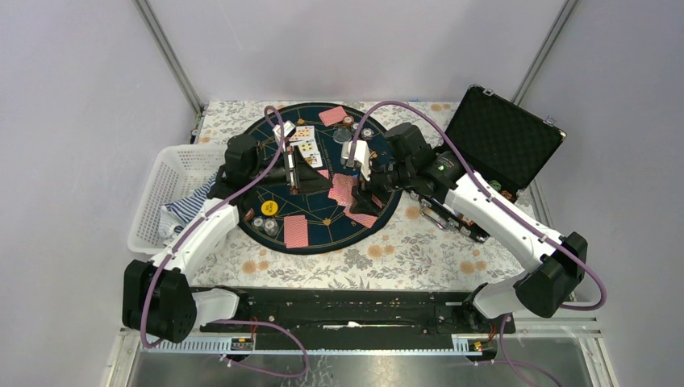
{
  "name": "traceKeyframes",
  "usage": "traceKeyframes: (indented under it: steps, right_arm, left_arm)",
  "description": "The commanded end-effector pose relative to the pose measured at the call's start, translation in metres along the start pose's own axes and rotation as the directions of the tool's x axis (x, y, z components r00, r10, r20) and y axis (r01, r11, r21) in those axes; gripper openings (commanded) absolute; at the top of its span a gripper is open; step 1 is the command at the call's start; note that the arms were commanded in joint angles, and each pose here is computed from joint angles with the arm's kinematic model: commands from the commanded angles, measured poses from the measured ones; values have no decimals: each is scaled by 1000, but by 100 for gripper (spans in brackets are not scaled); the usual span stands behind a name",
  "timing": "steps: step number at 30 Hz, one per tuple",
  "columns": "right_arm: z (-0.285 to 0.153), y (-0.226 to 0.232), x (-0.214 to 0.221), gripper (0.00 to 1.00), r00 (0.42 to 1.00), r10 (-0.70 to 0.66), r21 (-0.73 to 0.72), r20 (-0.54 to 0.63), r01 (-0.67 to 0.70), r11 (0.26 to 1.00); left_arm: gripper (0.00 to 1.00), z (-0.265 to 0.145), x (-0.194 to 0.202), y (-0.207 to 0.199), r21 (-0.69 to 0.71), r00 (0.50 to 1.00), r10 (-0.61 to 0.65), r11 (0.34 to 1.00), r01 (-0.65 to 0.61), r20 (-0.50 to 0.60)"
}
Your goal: Distribute texas hold em gaming equipment
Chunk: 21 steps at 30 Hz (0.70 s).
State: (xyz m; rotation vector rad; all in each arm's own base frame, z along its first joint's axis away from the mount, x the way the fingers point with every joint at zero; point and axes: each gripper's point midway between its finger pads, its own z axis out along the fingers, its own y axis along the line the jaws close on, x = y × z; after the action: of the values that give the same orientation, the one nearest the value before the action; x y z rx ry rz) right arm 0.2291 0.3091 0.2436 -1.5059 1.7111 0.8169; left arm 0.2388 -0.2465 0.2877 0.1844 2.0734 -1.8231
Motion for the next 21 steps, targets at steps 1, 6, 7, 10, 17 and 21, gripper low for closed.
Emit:
traceKeyframes:
  steps: [1, 6, 7, 10, 17, 21]
  right_arm:
    - [-12, 3, -26, 0, 995, -49, 11, 88, 48, 999]
    - [-12, 2, -27, 0, 995, -51, 13, 88, 50, 999]
    - [-13, 2, -26, 0, 995, -51, 14, 88, 50, 999]
    - [-14, 1, -25, 0, 995, -52, 21, 82, 50, 999]
    - [-14, 3, -22, 0, 996, -50, 16, 75, 49, 999]
    - [-11, 4, -22, 0, 996, -42, 6, 77, 42, 999]
  left_arm:
    - [19, 1, -2, -10, 21, 999, 54, 998, -54, -5]
    - [0, 0, 0, -11, 28, 998, 58, 998, -57, -15]
    - [0, 0, 0, -12, 30, 998, 60, 998, -59, -16]
    - [0, -3, 0, -15, 30, 998, 70, 997, -70, -7]
    - [0, -6, -7, -13, -24, 994, 107, 994, -107, 27]
    - [0, 1, -3, -16, -27, 992, 122, 992, -122, 8]
